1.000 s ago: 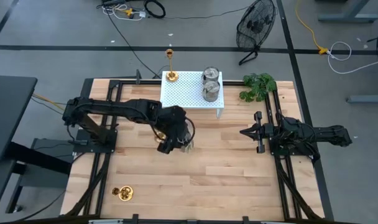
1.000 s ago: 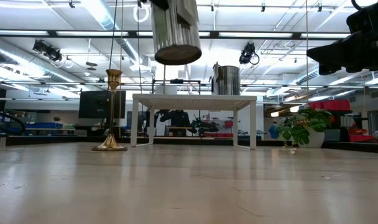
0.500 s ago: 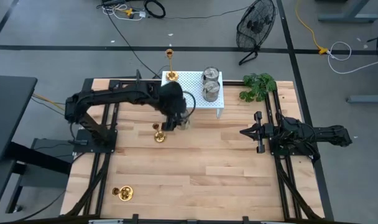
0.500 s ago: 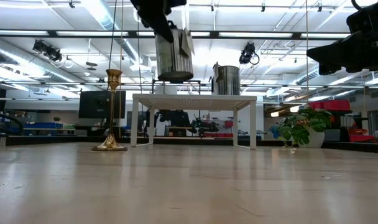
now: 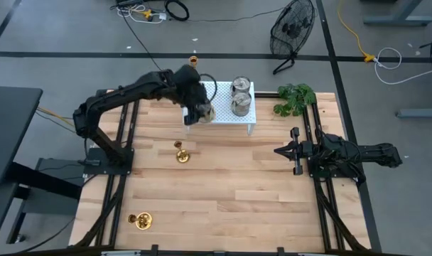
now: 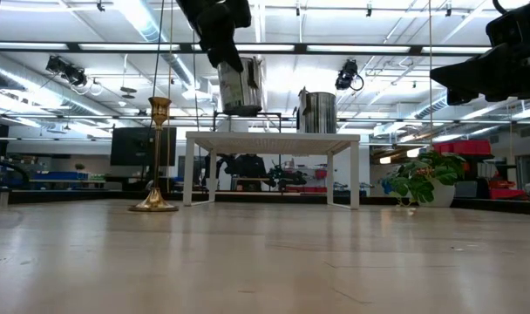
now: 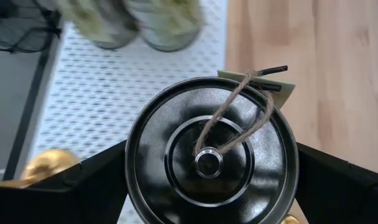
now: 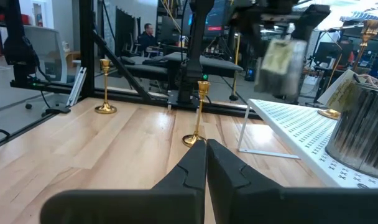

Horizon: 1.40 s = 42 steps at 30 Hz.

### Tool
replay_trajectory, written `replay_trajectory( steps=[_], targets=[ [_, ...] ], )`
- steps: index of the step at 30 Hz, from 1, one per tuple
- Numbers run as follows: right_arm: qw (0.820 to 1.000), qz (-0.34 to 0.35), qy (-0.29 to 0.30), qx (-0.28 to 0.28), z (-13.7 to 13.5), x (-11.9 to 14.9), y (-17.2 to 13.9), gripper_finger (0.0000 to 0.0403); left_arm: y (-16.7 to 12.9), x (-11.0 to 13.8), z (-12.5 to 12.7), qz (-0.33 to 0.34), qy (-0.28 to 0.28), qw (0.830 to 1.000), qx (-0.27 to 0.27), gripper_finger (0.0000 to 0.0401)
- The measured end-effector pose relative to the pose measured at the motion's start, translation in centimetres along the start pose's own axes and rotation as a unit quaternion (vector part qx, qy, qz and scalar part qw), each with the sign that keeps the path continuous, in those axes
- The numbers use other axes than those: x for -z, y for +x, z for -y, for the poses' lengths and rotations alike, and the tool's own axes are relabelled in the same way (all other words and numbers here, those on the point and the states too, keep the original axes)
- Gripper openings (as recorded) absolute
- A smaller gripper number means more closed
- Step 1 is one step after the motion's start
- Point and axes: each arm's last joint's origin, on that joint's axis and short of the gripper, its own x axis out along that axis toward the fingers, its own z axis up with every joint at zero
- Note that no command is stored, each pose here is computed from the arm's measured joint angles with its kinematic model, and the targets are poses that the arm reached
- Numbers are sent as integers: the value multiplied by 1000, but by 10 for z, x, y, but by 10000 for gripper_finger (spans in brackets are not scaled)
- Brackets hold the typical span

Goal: Pick & Place candle stick holders
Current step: Put the scented candle can on the shelf

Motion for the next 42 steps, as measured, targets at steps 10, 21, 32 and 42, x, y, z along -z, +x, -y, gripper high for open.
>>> replay_trajectory(
  steps=[10, 21, 32, 42],
  targets=[
    [1000, 0, 0, 0, 0, 0, 0, 17, -7, 2, -25, 0, -42, 998, -41, 384],
    [1000, 0, 0, 0, 0, 0, 0, 17, 26, 8, -41, -36, -71, 996, -45, 384],
    [1000, 0, 0, 0, 0, 0, 0, 17, 45, 9, -49, -40, -11, 999, -29, 384],
    [1000, 0, 0, 0, 0, 0, 0, 17, 45, 9, -49, -41, 21, 999, -26, 386]
  ],
)
